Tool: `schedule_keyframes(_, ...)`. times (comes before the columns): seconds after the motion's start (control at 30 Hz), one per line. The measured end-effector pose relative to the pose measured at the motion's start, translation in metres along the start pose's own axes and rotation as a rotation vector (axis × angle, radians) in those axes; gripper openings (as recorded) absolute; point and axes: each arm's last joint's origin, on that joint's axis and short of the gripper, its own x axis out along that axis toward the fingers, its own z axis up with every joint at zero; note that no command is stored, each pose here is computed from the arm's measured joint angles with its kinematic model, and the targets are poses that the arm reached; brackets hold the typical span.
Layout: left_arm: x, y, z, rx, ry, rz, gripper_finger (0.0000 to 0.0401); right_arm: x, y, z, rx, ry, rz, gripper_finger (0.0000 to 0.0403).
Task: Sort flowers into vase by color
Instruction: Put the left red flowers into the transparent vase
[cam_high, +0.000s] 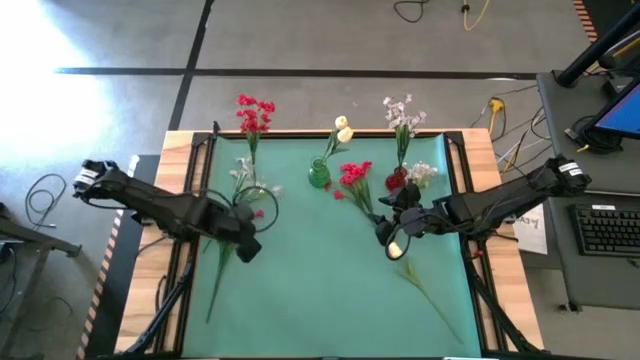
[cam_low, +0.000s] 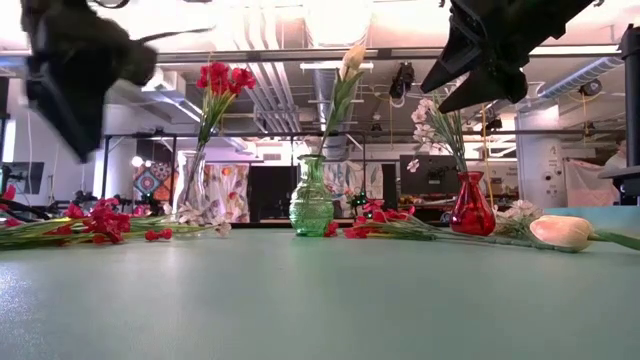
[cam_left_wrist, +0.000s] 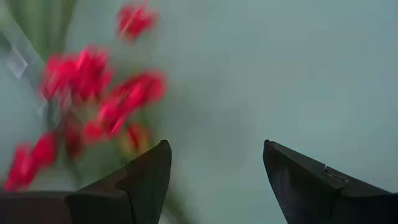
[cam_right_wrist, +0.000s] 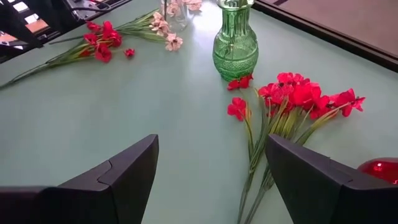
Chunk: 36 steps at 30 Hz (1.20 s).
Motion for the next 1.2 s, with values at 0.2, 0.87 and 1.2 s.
schedule_keyframes(0.2,0.014,-0.008,-0.016,-0.064,0.098,0.107,0.0241,-0.001,0.000,0.001,0.005,-0.004,0.005,0.0286)
schedule_keyframes(0.87,0.066,0.003,-0.045,-0.202,0.217,0.293,0.0206,-0.001,-0.001,0.000,-0.015,0.006,0.007,0.0289)
schedule_keyframes(1.2,0.082,0.016,-0.053,-0.235,0.211,0.283,0.0189,-0.001,-0.001,0.000,-0.018,0.006,0.008,0.0291)
